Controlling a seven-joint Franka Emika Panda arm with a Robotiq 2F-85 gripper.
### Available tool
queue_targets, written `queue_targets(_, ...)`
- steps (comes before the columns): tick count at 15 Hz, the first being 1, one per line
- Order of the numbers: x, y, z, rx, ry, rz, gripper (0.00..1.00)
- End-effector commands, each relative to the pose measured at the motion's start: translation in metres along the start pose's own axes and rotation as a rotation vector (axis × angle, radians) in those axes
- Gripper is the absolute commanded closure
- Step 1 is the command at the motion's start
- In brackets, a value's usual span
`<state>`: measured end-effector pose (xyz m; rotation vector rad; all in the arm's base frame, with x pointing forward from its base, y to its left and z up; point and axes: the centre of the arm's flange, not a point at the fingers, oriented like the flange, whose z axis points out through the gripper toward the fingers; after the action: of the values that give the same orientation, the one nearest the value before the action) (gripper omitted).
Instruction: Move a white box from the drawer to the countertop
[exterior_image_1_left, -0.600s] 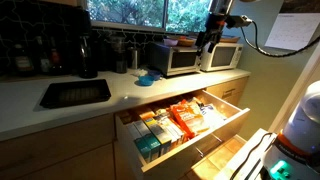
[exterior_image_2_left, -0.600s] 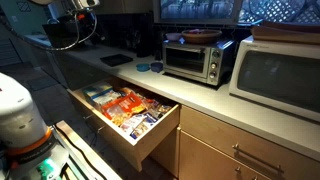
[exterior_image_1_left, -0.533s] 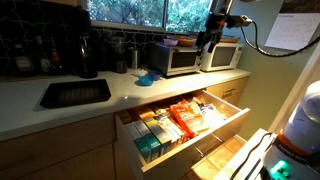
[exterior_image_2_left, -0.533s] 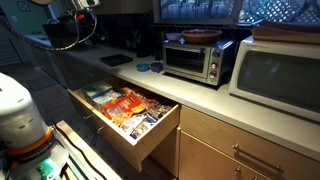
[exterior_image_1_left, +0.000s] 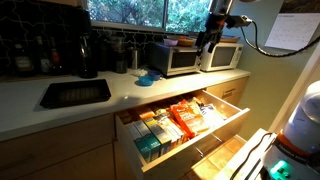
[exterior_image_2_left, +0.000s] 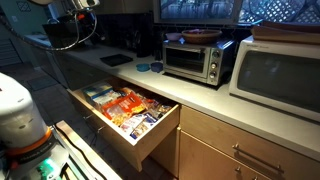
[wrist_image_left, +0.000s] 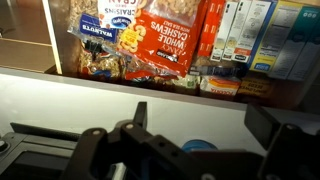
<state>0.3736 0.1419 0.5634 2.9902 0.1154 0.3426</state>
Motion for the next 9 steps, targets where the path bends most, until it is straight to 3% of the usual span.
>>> queue_targets(1,0.011,-0.014,0.008,-0.008,-0.009,0.006,0.0)
queue_targets(5,0.029,-0.058,0.045,0.045,-0.077,0.023,0.0)
queue_targets(9,0.023,-0.092,0.112,0.003,-0.176,0.099,0.0)
